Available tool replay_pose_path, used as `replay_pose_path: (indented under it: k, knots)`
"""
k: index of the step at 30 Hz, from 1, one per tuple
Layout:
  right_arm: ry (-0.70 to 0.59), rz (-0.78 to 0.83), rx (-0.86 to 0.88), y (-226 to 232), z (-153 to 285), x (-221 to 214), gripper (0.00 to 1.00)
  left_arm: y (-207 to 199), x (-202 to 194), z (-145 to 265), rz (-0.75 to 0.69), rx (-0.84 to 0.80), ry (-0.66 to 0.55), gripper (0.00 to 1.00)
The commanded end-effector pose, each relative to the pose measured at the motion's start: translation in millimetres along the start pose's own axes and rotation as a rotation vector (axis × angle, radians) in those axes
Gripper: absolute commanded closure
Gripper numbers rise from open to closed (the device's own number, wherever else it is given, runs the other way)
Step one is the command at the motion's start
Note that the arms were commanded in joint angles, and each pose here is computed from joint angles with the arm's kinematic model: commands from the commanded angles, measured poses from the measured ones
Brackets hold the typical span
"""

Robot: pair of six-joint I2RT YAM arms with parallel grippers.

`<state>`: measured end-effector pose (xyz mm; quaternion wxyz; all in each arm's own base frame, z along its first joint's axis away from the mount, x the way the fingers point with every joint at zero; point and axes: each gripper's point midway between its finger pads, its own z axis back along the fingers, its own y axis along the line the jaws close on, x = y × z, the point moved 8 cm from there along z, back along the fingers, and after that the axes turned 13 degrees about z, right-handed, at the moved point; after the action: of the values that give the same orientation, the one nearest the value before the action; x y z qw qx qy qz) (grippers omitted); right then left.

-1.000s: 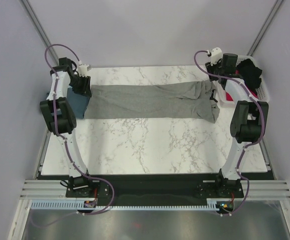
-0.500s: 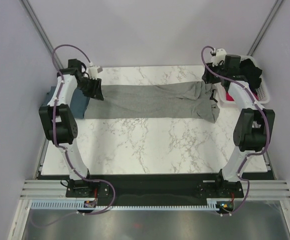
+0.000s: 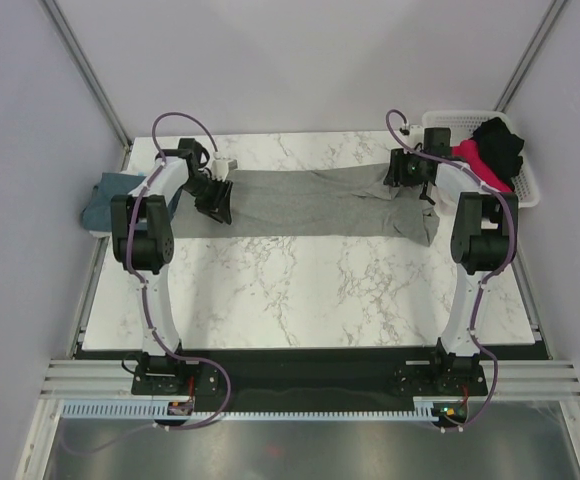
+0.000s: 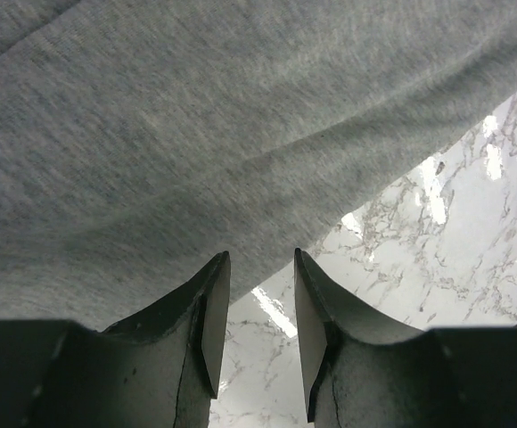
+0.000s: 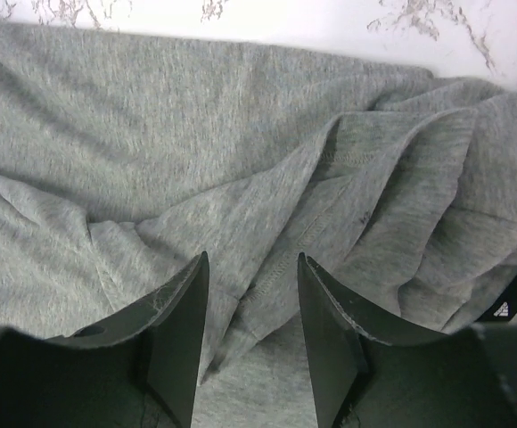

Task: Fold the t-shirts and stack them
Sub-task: Fold the tshirt

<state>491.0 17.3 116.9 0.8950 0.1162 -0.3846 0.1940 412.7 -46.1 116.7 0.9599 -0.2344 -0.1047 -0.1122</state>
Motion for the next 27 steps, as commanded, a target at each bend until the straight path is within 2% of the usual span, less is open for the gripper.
replay_pose_path:
  k: [1,16,24,27]
  knots:
    - [-0.058,0.017,0.009,2,2,22,0.47,1,13,3,0.0,0.026,-0.038,0.58]
    - [0.019,-0.014,0.069,22,20,-7,0.51,-3,11,-2,0.003,0.006,-0.024,0.58]
    - [0.015,-0.011,0.098,27,25,-9,0.59,-4,12,-5,0.006,-0.004,-0.021,0.58]
    - [0.003,-0.01,0.113,30,27,-6,0.67,-4,11,-6,0.009,-0.01,-0.019,0.58]
